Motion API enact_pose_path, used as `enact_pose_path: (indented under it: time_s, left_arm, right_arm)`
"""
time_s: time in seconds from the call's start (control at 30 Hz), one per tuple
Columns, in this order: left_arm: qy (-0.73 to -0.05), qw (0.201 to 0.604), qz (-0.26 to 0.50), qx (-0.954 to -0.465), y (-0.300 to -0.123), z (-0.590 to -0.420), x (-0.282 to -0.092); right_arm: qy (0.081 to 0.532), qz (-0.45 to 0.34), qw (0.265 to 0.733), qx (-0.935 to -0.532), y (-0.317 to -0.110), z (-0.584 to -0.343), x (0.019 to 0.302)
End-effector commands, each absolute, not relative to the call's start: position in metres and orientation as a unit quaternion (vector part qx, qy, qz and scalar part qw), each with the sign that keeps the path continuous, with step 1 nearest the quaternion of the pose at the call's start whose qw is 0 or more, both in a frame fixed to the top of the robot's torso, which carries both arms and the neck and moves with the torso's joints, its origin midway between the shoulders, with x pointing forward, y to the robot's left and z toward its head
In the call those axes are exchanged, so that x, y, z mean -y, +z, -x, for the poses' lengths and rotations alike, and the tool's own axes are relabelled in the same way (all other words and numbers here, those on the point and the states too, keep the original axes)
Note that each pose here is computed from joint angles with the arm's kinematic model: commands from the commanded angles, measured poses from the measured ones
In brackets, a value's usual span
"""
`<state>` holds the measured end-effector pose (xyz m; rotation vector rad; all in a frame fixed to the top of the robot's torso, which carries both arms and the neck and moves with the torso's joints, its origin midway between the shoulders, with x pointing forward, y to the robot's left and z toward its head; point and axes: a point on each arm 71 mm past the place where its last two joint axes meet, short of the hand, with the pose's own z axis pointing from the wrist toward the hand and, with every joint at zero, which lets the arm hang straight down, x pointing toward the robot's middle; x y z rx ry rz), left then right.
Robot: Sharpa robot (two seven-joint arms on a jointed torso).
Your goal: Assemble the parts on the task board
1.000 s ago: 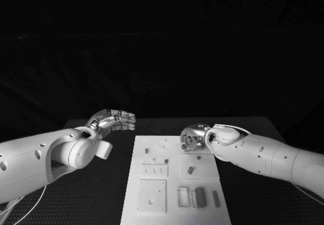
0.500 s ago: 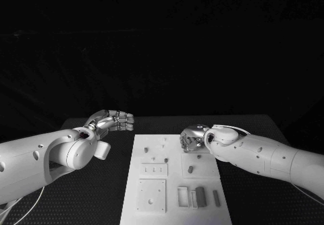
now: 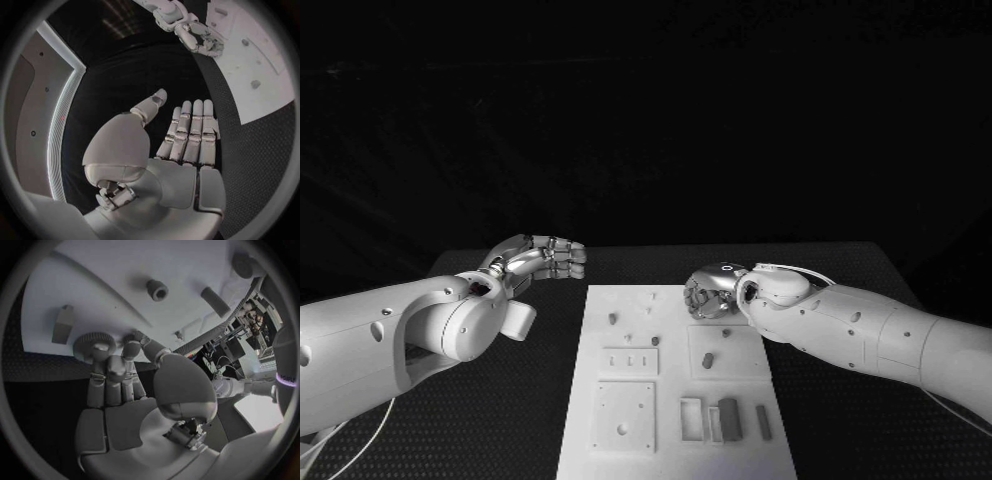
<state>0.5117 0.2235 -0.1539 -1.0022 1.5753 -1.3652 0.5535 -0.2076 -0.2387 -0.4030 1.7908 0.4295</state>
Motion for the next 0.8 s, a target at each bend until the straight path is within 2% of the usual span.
enact_pose_path:
  time_s: [0.03, 0.4, 0.8]
  left_arm:
    - [-0.547, 0.397, 0.390, -0.625, -0.1526, -0.5116, -0.2213]
    - [-0.546, 0.393, 0.396, -0.625, -0.1532, -0.5121, -0.2227]
    - [-0.546, 0.393, 0.397, -0.625, -0.1534, -0.5123, -0.2231]
  right_arm:
    - [0.163, 0.184, 0.562, -0.790, -0.2512, -0.5502, 0.2128]
    - [0.158, 0.186, 0.562, -0.790, -0.2514, -0.5497, 0.2138]
    - [0.153, 0.193, 0.600, -0.761, -0.2445, -0.5488, 0.2090]
